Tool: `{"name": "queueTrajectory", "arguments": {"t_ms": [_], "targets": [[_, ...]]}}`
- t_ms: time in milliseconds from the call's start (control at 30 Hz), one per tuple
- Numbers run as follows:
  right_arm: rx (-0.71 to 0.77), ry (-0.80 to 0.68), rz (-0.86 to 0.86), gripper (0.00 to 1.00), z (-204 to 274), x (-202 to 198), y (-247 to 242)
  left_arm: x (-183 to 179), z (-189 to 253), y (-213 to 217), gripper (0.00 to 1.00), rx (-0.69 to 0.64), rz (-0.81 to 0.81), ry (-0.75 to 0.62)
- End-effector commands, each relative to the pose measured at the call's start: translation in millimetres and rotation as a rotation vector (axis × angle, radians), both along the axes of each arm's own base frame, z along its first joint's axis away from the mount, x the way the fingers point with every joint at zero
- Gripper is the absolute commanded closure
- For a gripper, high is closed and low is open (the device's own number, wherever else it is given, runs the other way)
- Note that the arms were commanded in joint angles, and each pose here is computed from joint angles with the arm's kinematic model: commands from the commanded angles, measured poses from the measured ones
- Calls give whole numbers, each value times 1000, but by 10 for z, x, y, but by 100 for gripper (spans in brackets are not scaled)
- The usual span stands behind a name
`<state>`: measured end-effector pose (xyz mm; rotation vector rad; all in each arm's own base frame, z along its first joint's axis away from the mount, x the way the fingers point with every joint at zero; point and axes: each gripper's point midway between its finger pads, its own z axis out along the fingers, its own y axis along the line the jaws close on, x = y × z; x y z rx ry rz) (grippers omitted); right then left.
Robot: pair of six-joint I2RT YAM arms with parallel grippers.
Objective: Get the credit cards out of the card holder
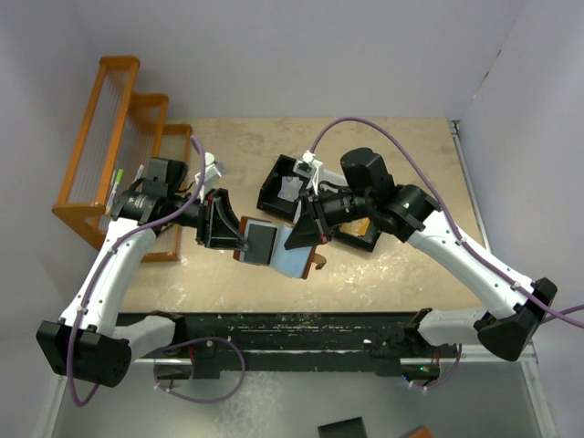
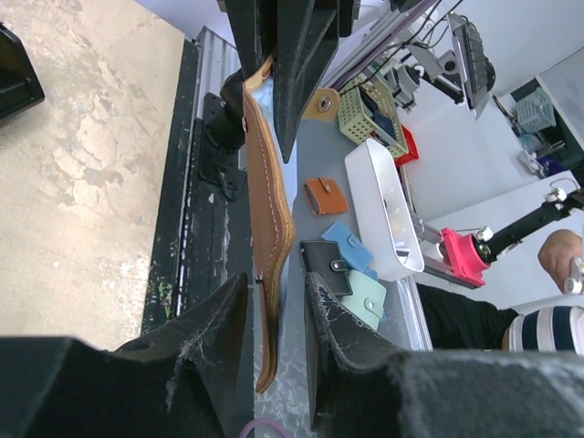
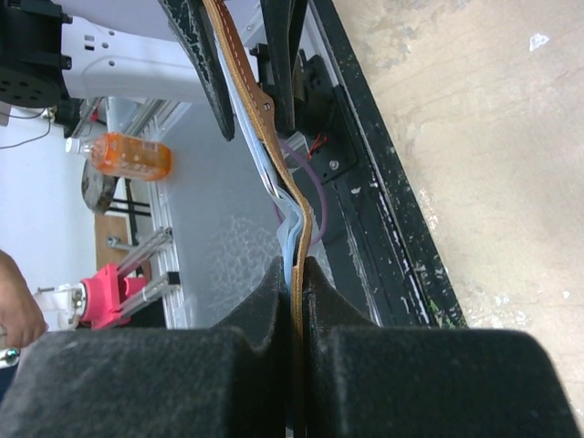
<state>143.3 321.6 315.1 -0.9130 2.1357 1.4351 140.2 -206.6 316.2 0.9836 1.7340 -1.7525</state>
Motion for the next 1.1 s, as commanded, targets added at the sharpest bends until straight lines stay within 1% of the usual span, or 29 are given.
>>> {"name": "queueTrajectory", "arguments": {"t_ms": [0, 100, 200, 533, 567, 833, 967, 1067], "targets": [[33, -33, 22, 100, 168, -56, -60, 4, 173, 15, 66, -45, -12, -97], [33, -30, 23, 100, 167, -49, -72, 0, 168, 16, 67, -46, -14, -103], [36, -31, 23, 100, 176, -41, -72, 7, 154, 15, 71, -45, -14, -101], [41, -24, 31, 100, 164, -32, -81, -84, 225, 20, 90, -107, -52, -86], [43, -23, 33, 100, 172, -34, -81, -92, 229, 20, 90, -116, -56, -88], [47, -16, 49, 100, 177, -52, -94, -119, 248, 20, 86, -137, -56, -81], [47, -13, 52, 100, 169, -61, -101, -109, 251, 19, 76, -126, -49, -93], [48, -13, 54, 100, 164, -68, -104, -109, 280, 19, 71, -128, -49, -108]]}}
